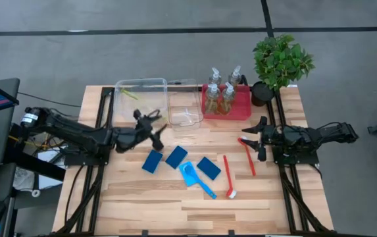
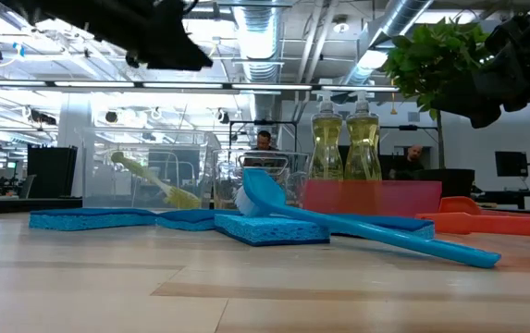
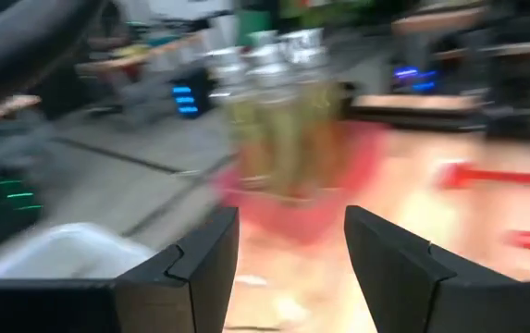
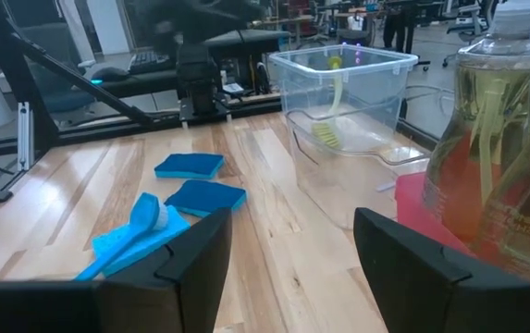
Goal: Pick & Place Kitchen Sink Supplies
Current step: Put the blue dish brush into the white bin
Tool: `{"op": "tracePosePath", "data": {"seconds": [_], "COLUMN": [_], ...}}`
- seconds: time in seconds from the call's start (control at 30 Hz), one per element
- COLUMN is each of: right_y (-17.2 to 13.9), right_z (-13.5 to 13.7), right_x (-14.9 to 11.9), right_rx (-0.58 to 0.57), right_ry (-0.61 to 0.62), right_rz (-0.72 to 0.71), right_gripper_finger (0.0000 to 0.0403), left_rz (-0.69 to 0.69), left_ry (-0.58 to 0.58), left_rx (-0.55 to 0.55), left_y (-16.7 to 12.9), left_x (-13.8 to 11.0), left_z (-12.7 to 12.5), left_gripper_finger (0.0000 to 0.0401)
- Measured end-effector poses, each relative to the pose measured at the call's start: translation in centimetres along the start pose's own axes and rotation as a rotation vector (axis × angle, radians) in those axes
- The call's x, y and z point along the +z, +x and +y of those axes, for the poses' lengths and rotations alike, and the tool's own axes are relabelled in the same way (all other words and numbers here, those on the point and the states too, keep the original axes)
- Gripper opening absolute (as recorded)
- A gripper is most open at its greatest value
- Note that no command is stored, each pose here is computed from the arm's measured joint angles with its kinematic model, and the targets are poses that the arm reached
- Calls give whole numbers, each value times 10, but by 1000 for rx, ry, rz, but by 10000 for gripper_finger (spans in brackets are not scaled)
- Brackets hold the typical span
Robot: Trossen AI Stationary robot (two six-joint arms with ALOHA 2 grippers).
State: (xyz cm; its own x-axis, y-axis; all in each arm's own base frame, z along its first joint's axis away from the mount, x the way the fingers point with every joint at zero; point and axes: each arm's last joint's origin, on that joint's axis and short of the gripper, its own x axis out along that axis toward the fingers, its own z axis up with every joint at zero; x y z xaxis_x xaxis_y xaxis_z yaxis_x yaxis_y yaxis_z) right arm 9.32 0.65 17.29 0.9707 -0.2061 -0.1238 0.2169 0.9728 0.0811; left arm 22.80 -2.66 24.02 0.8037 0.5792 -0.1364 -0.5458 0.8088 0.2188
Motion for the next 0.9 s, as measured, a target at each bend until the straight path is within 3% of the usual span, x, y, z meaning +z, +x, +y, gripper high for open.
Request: {"op": "tracePosePath", "data": {"seconds": [0.2,0.33,0.6,0.9], "right_y": [0,0,0,0], "right_z": [0,-1,-1,-1], "right_x": [-3,-4,-4,-4], "right_rx": [-3,-4,-4,-4], "right_ry": [-11,-16,-16,-17], "right_rz": [25,37,37,37], "right_gripper_finger": [221,221,221,221], "left_rz": [-2,50,180,53], "left_ry": [-64,-61,25,69], "left_rx": [-308,-459,-527,-747], "left_y": [-10,-6,15,26], "left_x": [-2,-13,-51,-63], "left_z": [-22,-34,-62,-85], "left_gripper_finger": [200,200,200,200]}}
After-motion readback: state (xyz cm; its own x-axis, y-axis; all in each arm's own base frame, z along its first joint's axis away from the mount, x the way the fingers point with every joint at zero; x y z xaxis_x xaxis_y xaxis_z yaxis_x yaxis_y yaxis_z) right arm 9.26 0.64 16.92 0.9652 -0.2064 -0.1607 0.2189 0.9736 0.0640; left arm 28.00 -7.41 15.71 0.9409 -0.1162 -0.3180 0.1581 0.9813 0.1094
